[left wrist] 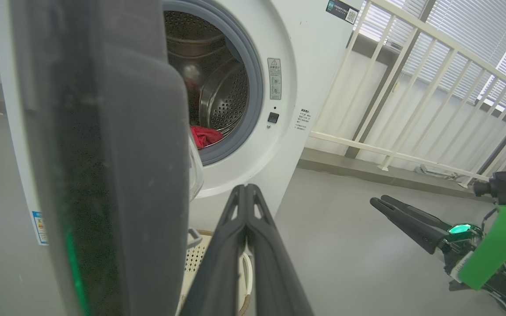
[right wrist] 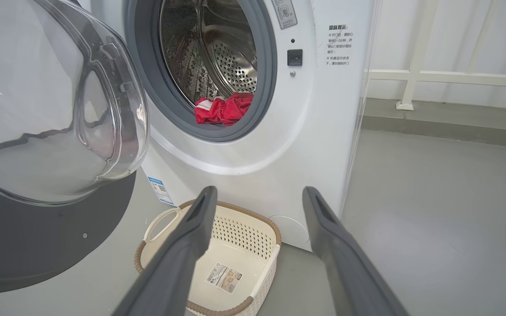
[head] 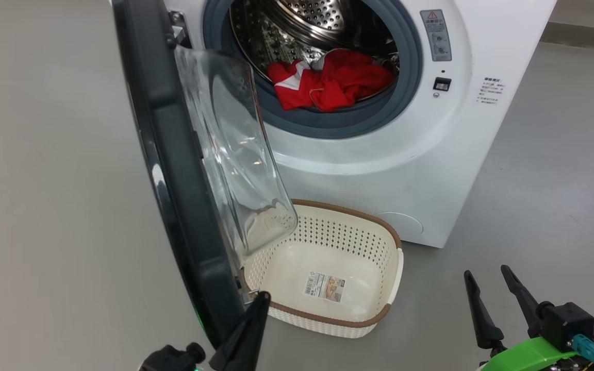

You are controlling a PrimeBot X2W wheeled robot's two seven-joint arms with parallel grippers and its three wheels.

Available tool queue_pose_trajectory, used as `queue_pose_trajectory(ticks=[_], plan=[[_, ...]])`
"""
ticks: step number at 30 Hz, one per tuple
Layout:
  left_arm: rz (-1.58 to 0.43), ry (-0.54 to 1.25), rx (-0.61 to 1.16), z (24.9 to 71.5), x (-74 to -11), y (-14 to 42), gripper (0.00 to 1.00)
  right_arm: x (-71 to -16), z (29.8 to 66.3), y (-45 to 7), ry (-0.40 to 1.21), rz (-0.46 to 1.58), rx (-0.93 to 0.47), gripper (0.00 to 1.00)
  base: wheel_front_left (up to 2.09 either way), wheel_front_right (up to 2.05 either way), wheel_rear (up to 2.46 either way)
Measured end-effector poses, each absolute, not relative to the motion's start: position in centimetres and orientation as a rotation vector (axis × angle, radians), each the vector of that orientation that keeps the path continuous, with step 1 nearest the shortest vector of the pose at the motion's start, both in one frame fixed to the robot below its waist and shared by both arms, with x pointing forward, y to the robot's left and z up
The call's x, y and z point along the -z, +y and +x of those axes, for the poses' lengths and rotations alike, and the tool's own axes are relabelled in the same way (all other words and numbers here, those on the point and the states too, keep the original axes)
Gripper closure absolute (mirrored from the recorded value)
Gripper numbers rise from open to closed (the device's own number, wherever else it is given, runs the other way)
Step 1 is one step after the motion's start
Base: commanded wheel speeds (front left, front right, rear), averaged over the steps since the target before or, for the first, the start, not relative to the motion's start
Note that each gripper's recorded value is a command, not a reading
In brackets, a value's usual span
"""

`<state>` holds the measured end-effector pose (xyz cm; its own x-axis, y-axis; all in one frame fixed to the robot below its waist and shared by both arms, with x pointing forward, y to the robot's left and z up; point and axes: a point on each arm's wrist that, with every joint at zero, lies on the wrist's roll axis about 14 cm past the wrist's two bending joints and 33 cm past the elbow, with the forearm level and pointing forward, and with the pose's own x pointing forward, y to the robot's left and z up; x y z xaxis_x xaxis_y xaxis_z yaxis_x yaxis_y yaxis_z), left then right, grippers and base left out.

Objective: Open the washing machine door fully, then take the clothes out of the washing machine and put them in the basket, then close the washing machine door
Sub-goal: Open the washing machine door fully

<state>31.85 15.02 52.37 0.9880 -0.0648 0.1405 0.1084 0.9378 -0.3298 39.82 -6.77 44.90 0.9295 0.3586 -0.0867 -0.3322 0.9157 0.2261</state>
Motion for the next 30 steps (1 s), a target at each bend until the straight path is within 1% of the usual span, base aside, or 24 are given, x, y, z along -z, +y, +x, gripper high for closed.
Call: queue_pose_trajectory(ticks=[20,30], plan=[[-0.346,-0.104,-0.017,31.2,-51.0,18.1,1.0,-46.1,40.1,-5.8,0.093,0.214,-0.384,0.0,0.0,0.0,0.0],[-0.329,-0.112,-0.101,30.4,-50.9,20.6,1.0,-46.4,40.3,-4.7,0.089,0.215,-0.413,0.0,0.0,0.0,0.0]])
